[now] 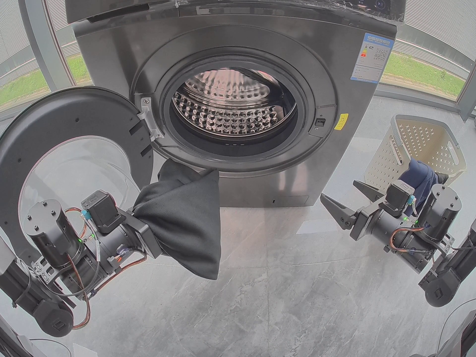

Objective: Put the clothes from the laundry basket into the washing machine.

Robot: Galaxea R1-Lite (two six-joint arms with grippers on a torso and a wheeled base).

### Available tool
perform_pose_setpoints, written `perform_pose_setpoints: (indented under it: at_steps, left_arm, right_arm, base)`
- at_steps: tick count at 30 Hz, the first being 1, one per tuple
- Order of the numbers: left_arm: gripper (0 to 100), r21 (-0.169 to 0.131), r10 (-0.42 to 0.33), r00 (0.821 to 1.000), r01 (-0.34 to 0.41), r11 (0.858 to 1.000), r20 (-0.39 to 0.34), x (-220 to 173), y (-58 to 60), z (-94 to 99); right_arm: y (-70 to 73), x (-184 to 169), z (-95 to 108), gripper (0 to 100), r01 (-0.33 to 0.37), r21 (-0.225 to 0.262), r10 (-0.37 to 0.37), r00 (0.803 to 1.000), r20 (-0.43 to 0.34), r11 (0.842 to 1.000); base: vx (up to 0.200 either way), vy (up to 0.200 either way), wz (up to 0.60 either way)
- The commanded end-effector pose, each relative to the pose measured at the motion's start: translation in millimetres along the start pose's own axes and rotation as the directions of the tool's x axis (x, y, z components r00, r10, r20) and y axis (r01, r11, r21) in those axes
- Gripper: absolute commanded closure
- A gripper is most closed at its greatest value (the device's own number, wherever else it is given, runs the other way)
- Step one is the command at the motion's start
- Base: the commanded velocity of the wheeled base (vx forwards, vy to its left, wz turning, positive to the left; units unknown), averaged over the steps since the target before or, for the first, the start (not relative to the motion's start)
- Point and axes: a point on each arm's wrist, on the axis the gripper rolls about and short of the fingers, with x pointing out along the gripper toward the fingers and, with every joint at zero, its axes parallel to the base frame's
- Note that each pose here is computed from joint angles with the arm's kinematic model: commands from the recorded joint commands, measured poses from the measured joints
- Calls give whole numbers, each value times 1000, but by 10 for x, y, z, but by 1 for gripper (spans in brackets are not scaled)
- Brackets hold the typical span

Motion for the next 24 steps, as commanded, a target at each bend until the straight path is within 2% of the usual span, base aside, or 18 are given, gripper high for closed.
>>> perform_pose_setpoints:
  at_steps: [1, 3, 4, 5, 7, 10, 16, 24]
  left_arm:
    - [100, 5, 0, 1000, 0, 1000, -8, 6, 1, -20]
    - [100, 18, 0, 1000, 0, 1000, -11, 7, 1, -26]
    - [100, 44, 1, 1000, 0, 999, -14, 2, -2, -32]
    - [100, 56, 1, 1000, 0, 998, -18, -6, -1, -40]
    - [100, 66, -1, 1000, 3, 998, -23, -16, -5, -50]
    - [100, 69, -2, 1000, 4, 998, -25, -2, -10, -56]
    - [100, 69, -2, 999, 5, 998, -40, 3, -9, -93]
    - [100, 66, -9, 998, 13, 998, -58, 34, -23, -143]
  right_arm:
    - [2, 4, -18, 0, -1, 2, 1, 1000, -7, 1000]
    - [6, 1, -22, 0, -2, 2, 2, 1000, -9, 1000]
    - [18, 0, -19, 0, -5, 7, 5, 1000, -8, 1000]
    - [33, -1, -16, 0, -4, 9, 4, 1000, -6, 1000]
    - [50, 4, -8, 0, 6, 9, -6, 1000, 0, 1000]
    - [53, 17, -1, 0, 7, 15, -7, 1000, 5, 1000]
    - [93, 10, -13, 0, -6, 21, 6, 1000, -1, 1000]
    - [102, 10, -5, 0, -9, 22, 9, 1000, 1, 1000]
  base:
    - [0, 0, 0]
    - [0, 0, 0]
    - [0, 0, 0]
    - [200, 0, 0]
    - [200, 0, 0]
    - [200, 0, 0]
    - [0, 0, 0]
    - [200, 0, 0]
